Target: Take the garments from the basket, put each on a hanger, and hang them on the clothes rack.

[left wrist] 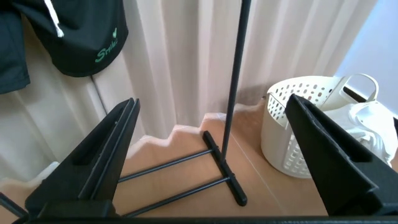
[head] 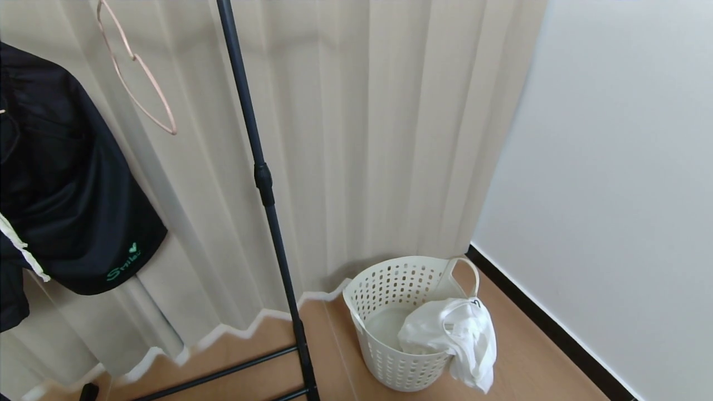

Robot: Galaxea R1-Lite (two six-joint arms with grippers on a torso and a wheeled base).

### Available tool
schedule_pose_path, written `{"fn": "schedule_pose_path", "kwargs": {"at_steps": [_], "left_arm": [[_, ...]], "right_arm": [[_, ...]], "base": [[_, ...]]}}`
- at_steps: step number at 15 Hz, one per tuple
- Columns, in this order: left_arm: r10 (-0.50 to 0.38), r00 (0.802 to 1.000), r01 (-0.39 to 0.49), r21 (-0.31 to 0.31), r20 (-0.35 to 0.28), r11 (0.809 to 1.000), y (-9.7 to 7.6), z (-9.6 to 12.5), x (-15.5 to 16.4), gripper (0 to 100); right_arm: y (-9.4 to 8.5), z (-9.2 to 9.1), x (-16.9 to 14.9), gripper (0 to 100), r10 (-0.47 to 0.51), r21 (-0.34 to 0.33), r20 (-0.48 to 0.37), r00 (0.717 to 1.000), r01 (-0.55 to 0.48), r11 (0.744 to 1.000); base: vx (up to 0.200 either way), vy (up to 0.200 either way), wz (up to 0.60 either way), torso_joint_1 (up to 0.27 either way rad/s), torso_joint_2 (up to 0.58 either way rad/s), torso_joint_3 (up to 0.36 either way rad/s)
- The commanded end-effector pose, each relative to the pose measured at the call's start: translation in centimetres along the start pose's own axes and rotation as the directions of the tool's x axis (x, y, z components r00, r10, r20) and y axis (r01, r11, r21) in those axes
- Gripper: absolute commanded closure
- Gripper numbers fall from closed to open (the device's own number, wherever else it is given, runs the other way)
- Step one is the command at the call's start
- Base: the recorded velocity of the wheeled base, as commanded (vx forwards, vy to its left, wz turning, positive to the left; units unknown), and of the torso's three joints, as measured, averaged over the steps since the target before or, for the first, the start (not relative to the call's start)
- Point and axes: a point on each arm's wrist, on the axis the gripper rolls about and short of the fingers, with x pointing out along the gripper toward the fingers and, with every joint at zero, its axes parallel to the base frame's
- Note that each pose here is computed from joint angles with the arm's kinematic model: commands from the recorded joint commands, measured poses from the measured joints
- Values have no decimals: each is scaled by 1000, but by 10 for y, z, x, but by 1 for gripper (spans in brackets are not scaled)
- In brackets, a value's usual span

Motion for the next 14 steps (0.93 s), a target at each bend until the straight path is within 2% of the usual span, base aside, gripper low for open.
{"fn": "schedule_pose_path", "kwargs": {"at_steps": [1, 4, 11, 14], "left_arm": [[0, 1000, 0, -1, -2, 1000, 0, 0, 0, 0], [0, 1000, 0, 1, -2, 1000, 0, 0, 0, 0], [-2, 1000, 2, 1, -2, 1000, 0, 0, 0, 0], [-2, 1000, 2, 3, -1, 1000, 0, 0, 0, 0]], "right_arm": [[0, 0, 0, 0, 1, -2, -2, 1000, -1, 1000], [0, 0, 0, 0, 1, -2, -1, 1000, -1, 1000], [0, 0, 0, 0, 2, -3, -2, 1000, -2, 1000], [0, 0, 0, 0, 2, -2, -4, 1000, -2, 1000]], "base": [[0, 0, 0, 0, 0, 0], [0, 0, 0, 1, 2, -33], [0, 0, 0, 2, 2, -179], [0, 0, 0, 1, 155, -43]]}}
